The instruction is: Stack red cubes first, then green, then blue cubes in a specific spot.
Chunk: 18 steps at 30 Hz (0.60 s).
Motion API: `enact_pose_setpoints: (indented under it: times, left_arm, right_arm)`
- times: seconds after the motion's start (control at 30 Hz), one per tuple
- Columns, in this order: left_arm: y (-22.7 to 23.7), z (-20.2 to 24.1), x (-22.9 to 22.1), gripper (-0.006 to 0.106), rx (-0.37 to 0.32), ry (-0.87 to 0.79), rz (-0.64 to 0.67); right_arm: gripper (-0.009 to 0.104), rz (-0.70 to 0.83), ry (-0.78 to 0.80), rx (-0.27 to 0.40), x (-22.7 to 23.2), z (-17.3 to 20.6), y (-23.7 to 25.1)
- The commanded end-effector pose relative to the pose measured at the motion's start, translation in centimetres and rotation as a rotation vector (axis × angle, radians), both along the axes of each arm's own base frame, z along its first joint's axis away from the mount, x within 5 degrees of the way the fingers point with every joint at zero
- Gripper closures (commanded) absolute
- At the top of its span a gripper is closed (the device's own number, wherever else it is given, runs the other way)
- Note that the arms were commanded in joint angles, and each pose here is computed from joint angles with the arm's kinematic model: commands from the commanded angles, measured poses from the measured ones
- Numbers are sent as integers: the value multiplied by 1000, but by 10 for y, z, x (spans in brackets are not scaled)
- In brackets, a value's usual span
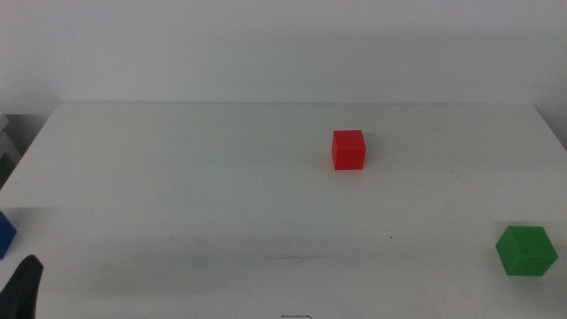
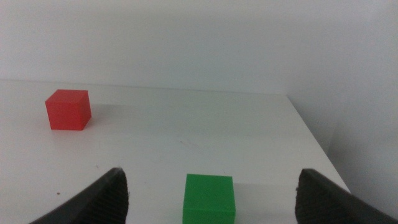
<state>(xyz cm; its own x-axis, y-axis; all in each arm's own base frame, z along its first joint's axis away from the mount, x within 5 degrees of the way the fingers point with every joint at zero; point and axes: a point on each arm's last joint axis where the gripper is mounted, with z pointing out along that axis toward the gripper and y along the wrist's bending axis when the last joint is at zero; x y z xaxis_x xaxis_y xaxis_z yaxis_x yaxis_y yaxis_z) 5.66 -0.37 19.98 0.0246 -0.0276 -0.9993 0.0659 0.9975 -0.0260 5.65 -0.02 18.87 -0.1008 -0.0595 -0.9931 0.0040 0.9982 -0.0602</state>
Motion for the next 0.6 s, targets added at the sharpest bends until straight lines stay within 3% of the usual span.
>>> enact_pose_setpoints:
  times: [0.0,0.17,0.23,0.37,0.57]
  left_arm:
    - [0,10,-2,8,-22,-104,-4]
    - [0,10,-2,8,-22,-104,-4]
    - [0,10,-2,8,-22,-104,-4]
    - [0,10,-2,8,-22,-104,-4]
    - [0,10,-2,8,-22,-104,-4]
  right_arm:
    - [23,-8,-140,12,-2,16,-1]
    - [23,-4,-160,114,-1,36,0]
    - [23,-1,-122,124,4,50,0]
    - [23,19,54,115,25,90,3]
    - [23,78,398,178,68,134,10]
